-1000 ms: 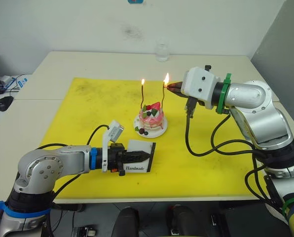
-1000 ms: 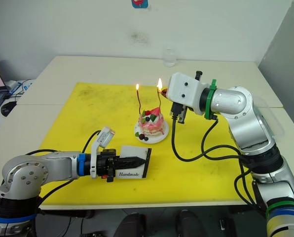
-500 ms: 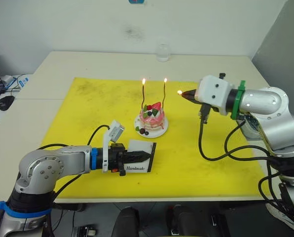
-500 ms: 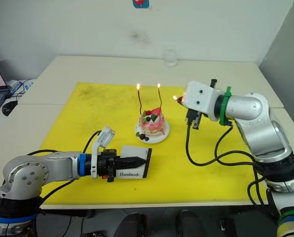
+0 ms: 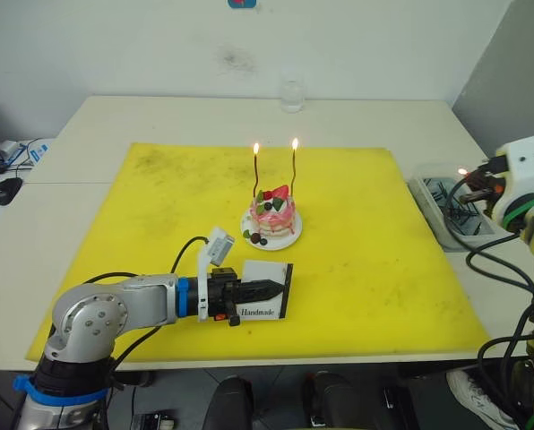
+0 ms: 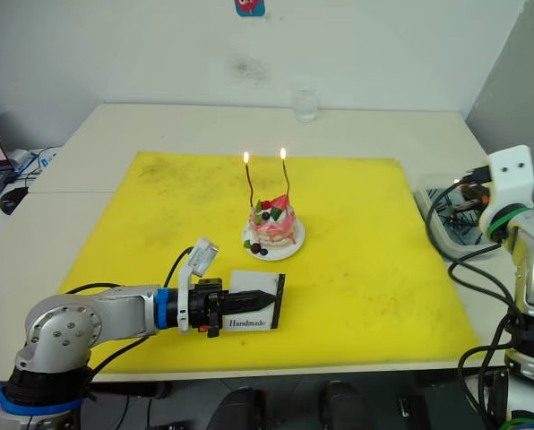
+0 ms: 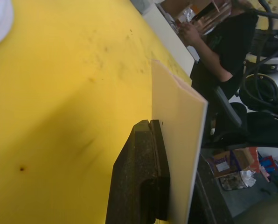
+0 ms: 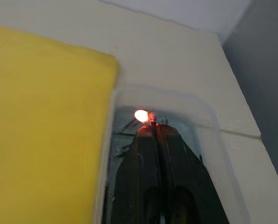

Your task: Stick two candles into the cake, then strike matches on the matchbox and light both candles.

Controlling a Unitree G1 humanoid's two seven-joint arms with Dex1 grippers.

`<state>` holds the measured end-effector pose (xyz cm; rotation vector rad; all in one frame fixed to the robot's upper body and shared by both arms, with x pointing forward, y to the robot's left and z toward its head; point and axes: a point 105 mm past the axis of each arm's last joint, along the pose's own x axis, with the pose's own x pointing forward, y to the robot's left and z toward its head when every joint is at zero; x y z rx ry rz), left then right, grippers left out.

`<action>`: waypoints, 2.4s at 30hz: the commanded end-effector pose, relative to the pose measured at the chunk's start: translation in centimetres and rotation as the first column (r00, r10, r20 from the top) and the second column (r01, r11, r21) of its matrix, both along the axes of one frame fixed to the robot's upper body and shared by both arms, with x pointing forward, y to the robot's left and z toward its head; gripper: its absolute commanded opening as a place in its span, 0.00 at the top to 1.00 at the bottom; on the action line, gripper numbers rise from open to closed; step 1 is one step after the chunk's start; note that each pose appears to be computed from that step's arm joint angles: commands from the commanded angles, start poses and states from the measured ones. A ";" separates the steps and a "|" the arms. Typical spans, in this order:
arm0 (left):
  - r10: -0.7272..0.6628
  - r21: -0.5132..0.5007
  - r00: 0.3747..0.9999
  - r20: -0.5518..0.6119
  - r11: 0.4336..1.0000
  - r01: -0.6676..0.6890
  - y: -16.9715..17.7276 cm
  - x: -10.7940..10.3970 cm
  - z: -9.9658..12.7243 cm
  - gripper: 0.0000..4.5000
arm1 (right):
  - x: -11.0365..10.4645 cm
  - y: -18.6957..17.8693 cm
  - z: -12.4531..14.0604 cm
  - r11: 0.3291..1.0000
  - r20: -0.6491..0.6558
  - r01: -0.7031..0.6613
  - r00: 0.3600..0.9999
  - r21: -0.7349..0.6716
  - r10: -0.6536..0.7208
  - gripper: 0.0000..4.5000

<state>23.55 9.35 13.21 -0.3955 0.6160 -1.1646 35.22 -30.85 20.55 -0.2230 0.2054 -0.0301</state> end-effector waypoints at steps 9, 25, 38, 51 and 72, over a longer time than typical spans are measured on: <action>-0.001 -0.038 0.999 0.039 0.999 0.003 -0.9 -0.1 0.6 1.00 | 1.3 -2.0 -1.2 0.991 -0.012 0.113 0.994 0.074 -0.113 0.79; 0.153 0.044 0.988 -0.028 0.987 -0.152 1.9 0.5 0.2 1.00 | -2.2 6.0 4.4 0.948 0.217 -0.289 0.925 -0.130 0.312 0.01; 0.239 0.173 0.954 -0.181 0.963 -0.209 1.2 1.0 -2.8 1.00 | -10.5 16.5 -0.1 0.461 -0.158 -0.886 0.461 -0.037 0.873 0.01; 0.208 0.206 0.973 -0.099 0.961 -0.184 2.1 1.4 -1.1 0.27 | -11.8 17.3 -1.3 0.431 -0.226 -0.902 0.424 -0.018 0.877 0.00; 0.013 0.531 0.795 0.607 0.737 -0.418 15.2 2.6 5.6 0.01 | -10.0 11.9 4.6 0.458 -0.201 -0.847 0.515 -0.268 0.833 0.00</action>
